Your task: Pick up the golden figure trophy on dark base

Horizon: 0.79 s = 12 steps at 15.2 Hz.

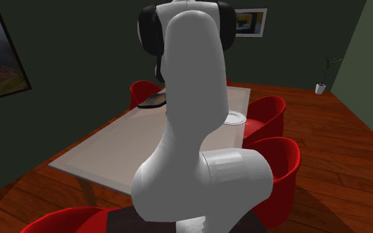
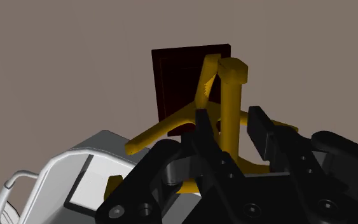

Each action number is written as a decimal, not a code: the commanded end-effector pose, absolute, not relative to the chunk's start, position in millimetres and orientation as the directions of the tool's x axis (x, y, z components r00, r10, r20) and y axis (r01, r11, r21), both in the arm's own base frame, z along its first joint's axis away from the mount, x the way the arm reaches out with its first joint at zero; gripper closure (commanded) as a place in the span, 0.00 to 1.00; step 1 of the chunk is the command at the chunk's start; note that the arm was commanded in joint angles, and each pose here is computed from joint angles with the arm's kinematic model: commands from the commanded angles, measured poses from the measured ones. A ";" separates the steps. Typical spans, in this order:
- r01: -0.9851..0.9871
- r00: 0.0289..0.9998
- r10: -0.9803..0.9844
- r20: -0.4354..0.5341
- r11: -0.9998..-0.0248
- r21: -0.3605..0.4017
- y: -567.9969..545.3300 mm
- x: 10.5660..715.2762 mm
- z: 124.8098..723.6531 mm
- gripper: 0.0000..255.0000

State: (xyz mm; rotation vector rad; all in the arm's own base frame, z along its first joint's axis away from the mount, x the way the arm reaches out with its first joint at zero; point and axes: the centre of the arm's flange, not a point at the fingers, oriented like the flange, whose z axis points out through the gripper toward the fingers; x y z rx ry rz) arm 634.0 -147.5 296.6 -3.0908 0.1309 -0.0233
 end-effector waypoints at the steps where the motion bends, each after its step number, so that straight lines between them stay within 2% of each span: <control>1: -0.084 0.996 -0.085 0.013 -0.995 -0.048 -147.5 634.1 296.1 1.00; 8: -0.084 0.996 -0.085 0.013 -0.995 -0.049 -147.5 633.2 296.1 1.00; 12: -0.084 0.996 -0.085 0.013 -0.995 -0.049 -147.5 633.2 317.2 1.00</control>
